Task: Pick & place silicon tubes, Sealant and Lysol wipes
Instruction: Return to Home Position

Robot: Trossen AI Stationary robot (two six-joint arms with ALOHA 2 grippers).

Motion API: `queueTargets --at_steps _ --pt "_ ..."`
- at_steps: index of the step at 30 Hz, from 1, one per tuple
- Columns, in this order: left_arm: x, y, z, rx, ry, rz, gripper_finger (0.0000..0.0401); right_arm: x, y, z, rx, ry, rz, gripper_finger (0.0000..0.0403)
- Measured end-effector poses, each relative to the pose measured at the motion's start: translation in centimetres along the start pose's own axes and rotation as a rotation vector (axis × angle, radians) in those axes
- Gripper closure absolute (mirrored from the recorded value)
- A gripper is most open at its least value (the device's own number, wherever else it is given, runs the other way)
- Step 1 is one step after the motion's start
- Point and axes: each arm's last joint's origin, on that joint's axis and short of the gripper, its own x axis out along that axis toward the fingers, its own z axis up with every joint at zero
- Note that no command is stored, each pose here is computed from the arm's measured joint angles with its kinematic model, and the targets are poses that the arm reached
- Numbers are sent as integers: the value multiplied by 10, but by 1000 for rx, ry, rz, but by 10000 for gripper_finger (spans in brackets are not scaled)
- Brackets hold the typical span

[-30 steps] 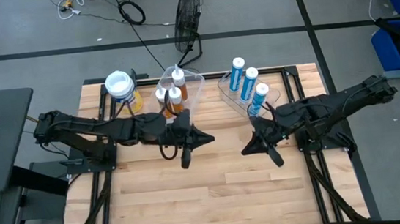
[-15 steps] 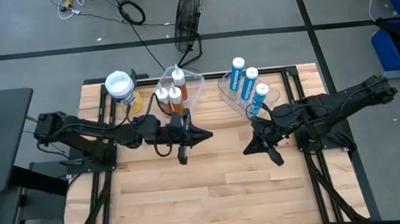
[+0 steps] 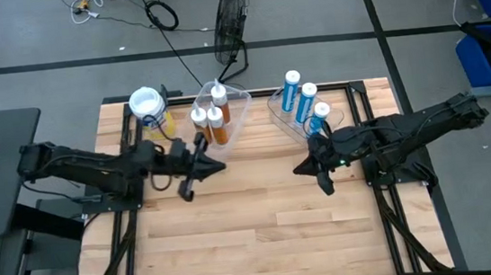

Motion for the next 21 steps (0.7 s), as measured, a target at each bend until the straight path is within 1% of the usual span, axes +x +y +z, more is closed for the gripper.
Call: queueTargets --at_steps 3,6,9,11,14,17,21 --pt "-17 -3 3 20 -17 -32 399 0 -2 -1 15 -8 -58 393" --pt "-33 -3 1 56 -26 -35 399 1 -3 0 104 -45 -97 396" --pt "-50 -1 -3 59 -30 -39 399 4 -6 -2 183 -42 -165 399" --pt "-60 -1 -4 42 -38 -42 399 8 -8 -5 213 -20 -195 399" --pt "-73 -2 -5 32 -55 -61 399 14 -8 -9 253 30 -192 398" --pt "-85 -4 -5 51 -83 -83 399 21 -8 -12 294 72 -184 394" --pt "-98 -4 -7 60 -107 -81 399 30 -6 -10 281 61 -173 393"
